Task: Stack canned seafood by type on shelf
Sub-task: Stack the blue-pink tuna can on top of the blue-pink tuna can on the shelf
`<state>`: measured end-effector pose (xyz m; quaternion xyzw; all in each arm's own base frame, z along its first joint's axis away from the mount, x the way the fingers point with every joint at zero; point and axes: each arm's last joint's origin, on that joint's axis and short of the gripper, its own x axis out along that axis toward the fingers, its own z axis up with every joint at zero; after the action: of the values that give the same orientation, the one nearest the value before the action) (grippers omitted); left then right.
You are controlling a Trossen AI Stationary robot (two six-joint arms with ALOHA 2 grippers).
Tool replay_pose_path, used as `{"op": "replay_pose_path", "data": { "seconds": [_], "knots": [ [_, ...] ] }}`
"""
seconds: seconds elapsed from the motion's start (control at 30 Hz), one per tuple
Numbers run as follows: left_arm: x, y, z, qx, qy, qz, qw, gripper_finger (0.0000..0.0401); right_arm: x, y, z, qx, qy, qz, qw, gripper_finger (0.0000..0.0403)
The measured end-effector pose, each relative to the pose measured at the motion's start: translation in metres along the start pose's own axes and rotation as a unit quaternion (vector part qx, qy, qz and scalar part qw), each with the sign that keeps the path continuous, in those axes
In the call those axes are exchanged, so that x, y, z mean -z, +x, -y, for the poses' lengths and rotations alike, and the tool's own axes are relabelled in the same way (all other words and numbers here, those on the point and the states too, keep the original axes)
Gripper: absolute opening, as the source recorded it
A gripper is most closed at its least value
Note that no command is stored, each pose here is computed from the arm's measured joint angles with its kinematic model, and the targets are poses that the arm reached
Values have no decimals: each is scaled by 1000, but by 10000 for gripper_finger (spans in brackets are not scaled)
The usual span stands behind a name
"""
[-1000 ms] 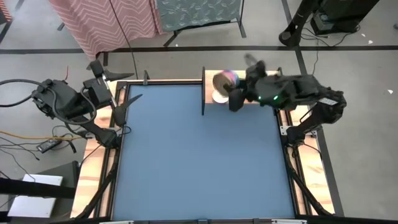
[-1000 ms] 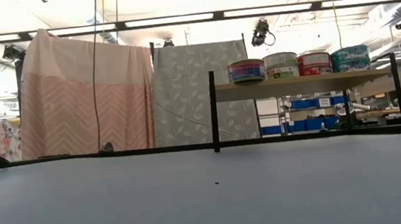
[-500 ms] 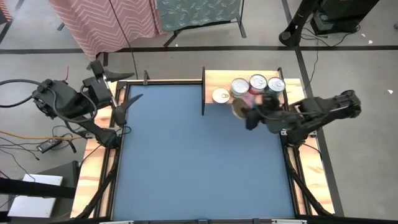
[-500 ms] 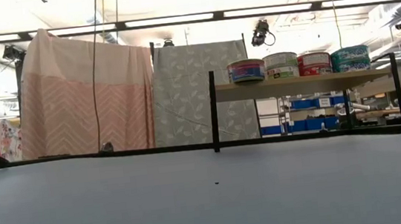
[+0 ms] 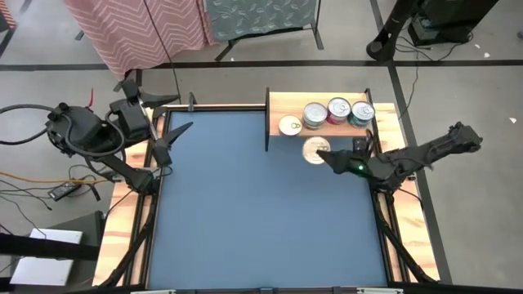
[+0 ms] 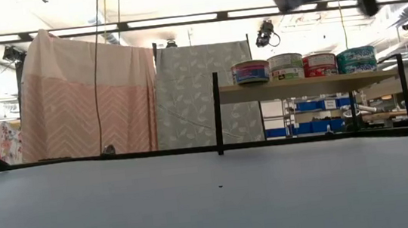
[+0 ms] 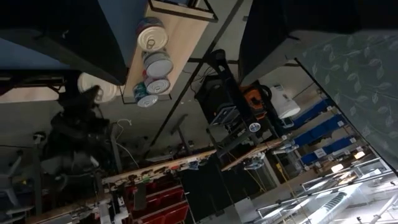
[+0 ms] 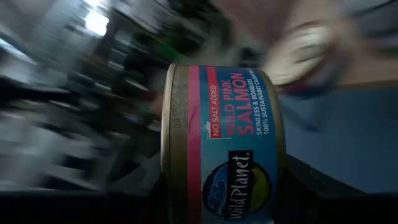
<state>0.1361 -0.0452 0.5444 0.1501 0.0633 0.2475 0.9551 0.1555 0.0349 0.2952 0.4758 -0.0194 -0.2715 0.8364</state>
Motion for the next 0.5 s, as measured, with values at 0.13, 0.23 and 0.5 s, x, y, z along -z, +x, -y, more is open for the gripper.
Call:
{"op": "replay_pose_path", "data": {
  "seconds": [0.13, 0.23, 0.5],
  "knots": [
    [0, 2, 3, -9, 1, -3, 1000, 312, 10, 16, -1, -123, 55, 59, 989, 197],
    [-1, 3, 4, -12, 0, -2, 1000, 312, 10, 24, -8, -156, 59, 109, 980, 197],
    [-4, 6, 7, -17, -11, 4, 1000, 312, 29, 59, -4, -107, 100, 150, 978, 197]
  ]
}}
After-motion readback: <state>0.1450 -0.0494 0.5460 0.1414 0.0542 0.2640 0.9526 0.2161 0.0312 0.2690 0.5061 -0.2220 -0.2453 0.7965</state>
